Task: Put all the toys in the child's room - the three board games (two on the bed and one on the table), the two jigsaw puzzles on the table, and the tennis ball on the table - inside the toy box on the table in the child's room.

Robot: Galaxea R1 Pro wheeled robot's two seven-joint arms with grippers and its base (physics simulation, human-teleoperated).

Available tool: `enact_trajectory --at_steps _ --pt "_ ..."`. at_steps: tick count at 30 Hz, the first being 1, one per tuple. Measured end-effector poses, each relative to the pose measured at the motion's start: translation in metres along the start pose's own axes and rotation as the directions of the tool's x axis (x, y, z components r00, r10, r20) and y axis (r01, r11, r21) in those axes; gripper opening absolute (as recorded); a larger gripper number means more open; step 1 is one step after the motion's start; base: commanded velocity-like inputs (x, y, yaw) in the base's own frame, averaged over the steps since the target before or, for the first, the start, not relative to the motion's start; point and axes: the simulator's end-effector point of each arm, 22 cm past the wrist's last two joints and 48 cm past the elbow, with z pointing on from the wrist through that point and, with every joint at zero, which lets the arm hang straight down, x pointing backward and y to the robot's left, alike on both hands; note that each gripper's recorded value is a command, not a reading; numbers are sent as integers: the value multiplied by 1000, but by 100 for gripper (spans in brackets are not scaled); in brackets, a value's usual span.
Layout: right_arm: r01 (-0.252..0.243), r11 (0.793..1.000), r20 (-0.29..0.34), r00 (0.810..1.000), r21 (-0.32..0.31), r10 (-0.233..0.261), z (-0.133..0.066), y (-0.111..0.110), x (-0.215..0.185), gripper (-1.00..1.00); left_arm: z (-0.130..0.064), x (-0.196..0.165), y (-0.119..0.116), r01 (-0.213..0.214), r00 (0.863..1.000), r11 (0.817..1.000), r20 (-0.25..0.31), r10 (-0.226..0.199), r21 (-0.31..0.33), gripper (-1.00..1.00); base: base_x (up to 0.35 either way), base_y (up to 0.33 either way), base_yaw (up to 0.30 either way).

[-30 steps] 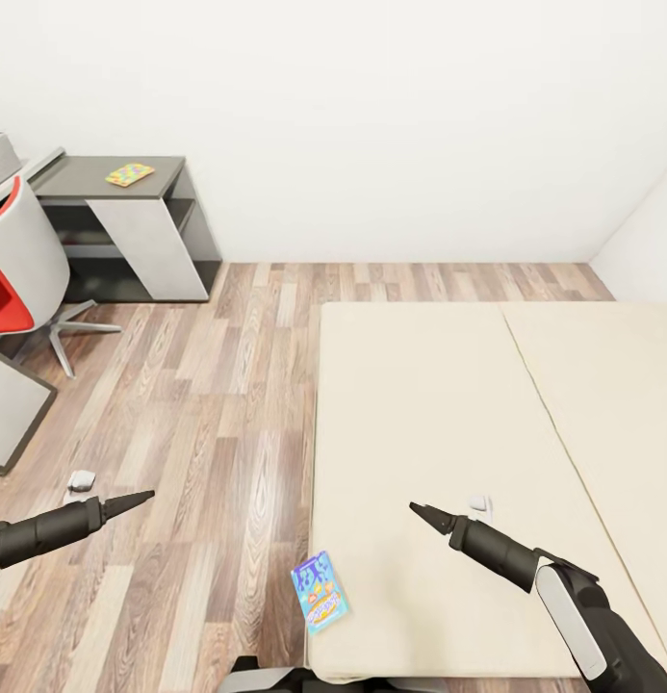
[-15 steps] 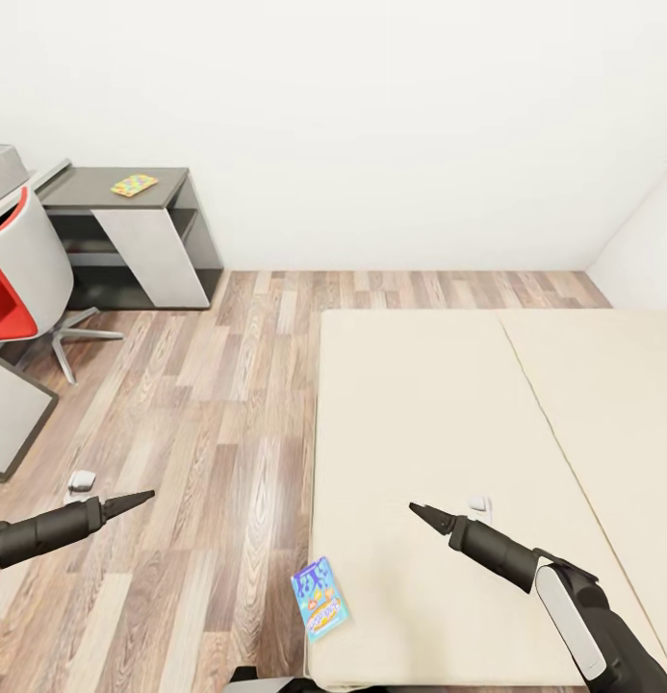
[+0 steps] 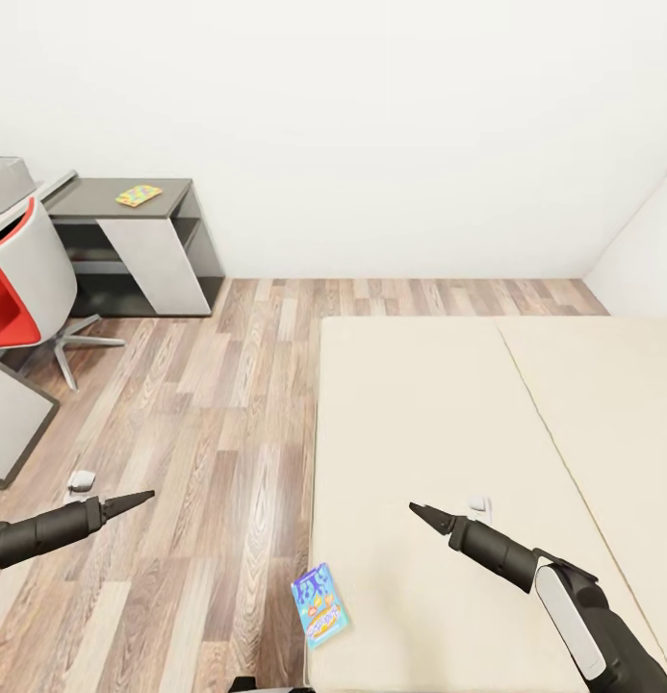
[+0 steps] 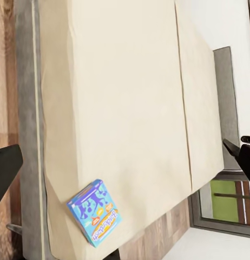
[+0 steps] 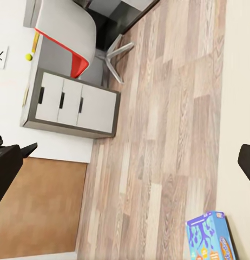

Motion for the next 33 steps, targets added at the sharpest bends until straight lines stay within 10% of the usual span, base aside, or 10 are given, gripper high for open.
enact_trajectory --at_steps 33 --pt "40 999 27 999 -23 -40 -4 21 -17 100 -10 -16 -22 -45 999 999 31 44 24 100 0 0 35"
